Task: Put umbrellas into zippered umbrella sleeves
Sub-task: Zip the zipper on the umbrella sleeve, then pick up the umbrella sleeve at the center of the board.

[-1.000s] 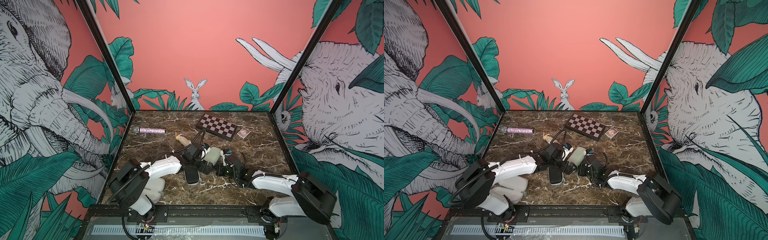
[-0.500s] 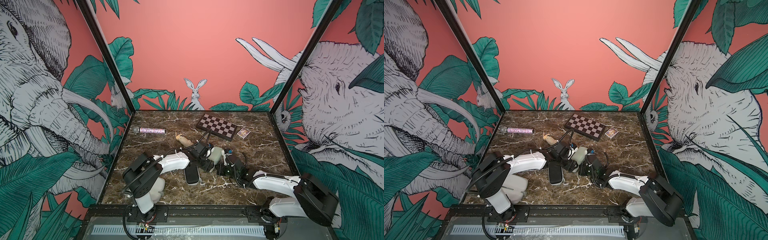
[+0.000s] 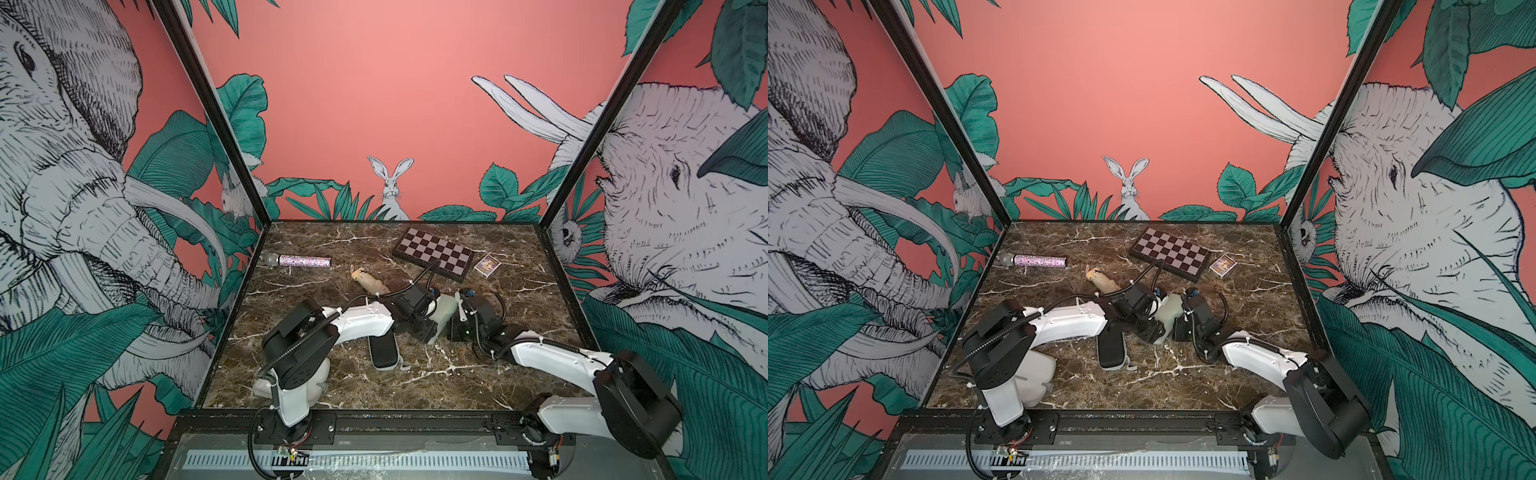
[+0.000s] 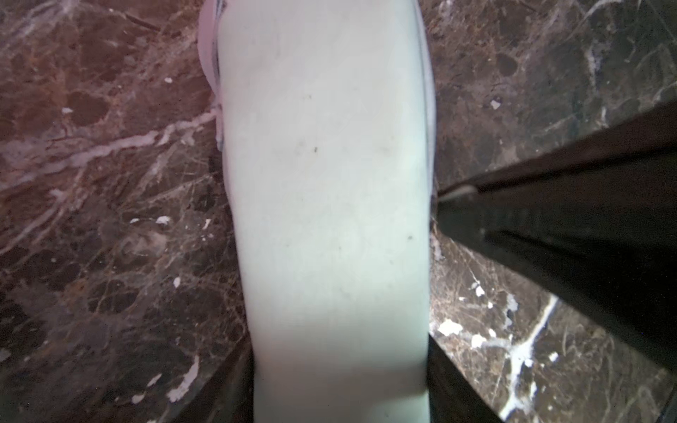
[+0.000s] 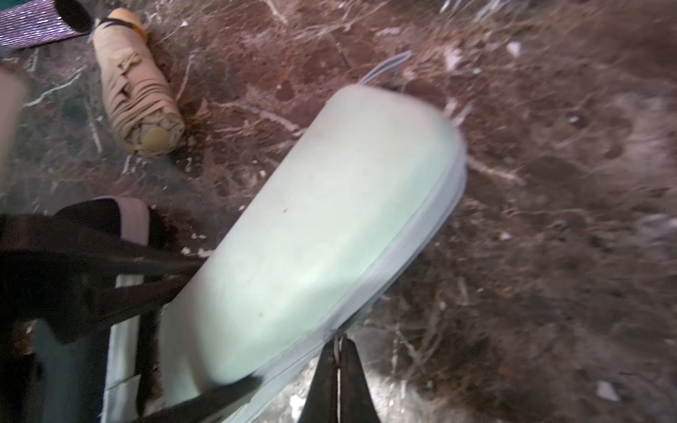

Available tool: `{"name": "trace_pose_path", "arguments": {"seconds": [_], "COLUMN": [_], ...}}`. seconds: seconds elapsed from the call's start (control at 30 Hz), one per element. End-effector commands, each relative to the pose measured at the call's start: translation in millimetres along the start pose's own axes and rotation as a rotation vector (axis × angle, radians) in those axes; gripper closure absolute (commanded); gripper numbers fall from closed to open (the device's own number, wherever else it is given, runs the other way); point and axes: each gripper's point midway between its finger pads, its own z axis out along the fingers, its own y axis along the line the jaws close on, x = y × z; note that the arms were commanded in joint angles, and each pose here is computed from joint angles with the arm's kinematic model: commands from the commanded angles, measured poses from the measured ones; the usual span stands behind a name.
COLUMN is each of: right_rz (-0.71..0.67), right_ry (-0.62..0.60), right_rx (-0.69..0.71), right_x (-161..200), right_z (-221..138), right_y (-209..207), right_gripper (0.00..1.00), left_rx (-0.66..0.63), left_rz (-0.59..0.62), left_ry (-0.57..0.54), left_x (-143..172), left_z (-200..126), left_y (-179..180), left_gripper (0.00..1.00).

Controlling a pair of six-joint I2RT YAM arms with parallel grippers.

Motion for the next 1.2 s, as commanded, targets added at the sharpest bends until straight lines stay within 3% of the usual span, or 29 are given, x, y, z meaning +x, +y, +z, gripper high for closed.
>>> {"name": "trace_pose_path", "arguments": {"seconds": [0.0, 0.2, 0.37, 0.5, 0.6, 0.7, 0.8, 0.97, 1.17], "right_rz": [-0.081, -0.128, -0.088, -0.042, 0.011, 0.075, 0.118, 0.131, -0.016], "right_ry": [-0.062, -0.078, -0.095, -0.075, -0.056, -0.041, -0.038, -0.054, -0.09], "right_rx": [0.125, 0.258, 0.264, 0.208, 0.17, 0.128, 0.08, 0.008, 0.026], "right_x": [-30.3, -53.9, -68.6, -55.2, -34.1, -13.2, 0.6, 5.6, -20.2], "right_z": [-0.9, 3.5, 7.3, 5.2, -1.9, -6.2, -5.6, -2.0, -17.8], "right_y": [-23.8, -56.0, -68.7, -62.9, -62.0, -58.4, -42.8, -8.4, -21.4], "right_gripper": [1.0, 1.0, 1.0, 1.0, 1.0, 1.0, 1.0, 1.0, 1.0], "left_rx": [-0.057, -0.059, -0.082, -0.157, -0.276, -0.305, -0.288, -0.116, -0.082], "left_rz": [0.021, 0.025, 0.062, 0.167, 0.247, 0.191, 0.167, 0.102, 0.177], "left_ry": [0.141, 0.144, 0.169, 0.182, 0.169, 0.126, 0.031, -0.109, -0.111], "left_x": [35.9, 36.0, 28.1, 12.1, -5.4, -27.0, -52.8, -70.5, -79.8], "left_z": [3.2, 1.8, 0.1, -1.0, -7.6, -20.8, -40.6, -58.3, -59.7], "left_y": [9.9, 9.4, 11.3, 22.1, 48.2, 73.3, 71.7, 38.3, 30.5], "left_gripper": [0.48, 0.48, 0.48, 0.43, 0.33, 0.25, 0.19, 0.14, 0.08]}}
